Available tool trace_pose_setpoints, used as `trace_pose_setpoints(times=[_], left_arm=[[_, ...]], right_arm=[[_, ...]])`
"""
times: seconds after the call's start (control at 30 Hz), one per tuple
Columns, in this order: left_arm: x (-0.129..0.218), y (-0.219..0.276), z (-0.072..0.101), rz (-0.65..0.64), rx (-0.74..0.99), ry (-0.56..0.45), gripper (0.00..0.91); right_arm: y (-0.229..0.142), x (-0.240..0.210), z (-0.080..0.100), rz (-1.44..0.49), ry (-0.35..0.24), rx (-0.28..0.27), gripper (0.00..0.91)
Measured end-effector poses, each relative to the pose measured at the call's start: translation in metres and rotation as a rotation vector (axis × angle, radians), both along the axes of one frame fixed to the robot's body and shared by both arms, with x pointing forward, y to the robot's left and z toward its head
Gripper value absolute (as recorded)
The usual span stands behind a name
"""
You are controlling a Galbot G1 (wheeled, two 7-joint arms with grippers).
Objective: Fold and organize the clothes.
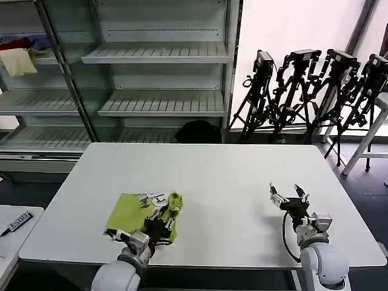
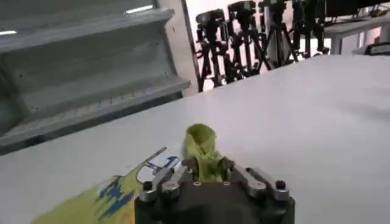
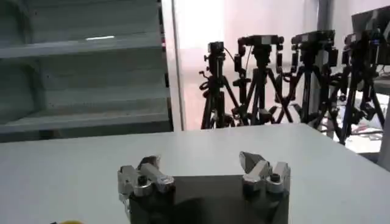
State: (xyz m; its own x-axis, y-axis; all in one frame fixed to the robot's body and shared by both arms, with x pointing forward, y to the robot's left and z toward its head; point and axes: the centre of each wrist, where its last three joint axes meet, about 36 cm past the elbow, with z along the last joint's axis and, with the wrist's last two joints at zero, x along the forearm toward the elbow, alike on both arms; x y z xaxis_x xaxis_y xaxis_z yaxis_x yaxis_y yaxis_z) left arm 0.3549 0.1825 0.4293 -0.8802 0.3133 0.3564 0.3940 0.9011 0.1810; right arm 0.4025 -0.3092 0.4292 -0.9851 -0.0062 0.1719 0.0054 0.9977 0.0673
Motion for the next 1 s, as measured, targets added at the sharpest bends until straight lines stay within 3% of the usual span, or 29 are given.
trace_pose_setpoints(times=[0.6,1.0], left_arm=[[-0.005,-0.039,-0.014,0.041,-0.105,0.089,0.907],[-0.005,-0.036,-0.007,0.034,-0.241,0.096,0.907]], right_arm=[[0.000,0.002,-0.004,-0.009,0.013,0.005,0.907],[0.000,0.000,-0.004,-0.009,0.016,0.003,0.907]])
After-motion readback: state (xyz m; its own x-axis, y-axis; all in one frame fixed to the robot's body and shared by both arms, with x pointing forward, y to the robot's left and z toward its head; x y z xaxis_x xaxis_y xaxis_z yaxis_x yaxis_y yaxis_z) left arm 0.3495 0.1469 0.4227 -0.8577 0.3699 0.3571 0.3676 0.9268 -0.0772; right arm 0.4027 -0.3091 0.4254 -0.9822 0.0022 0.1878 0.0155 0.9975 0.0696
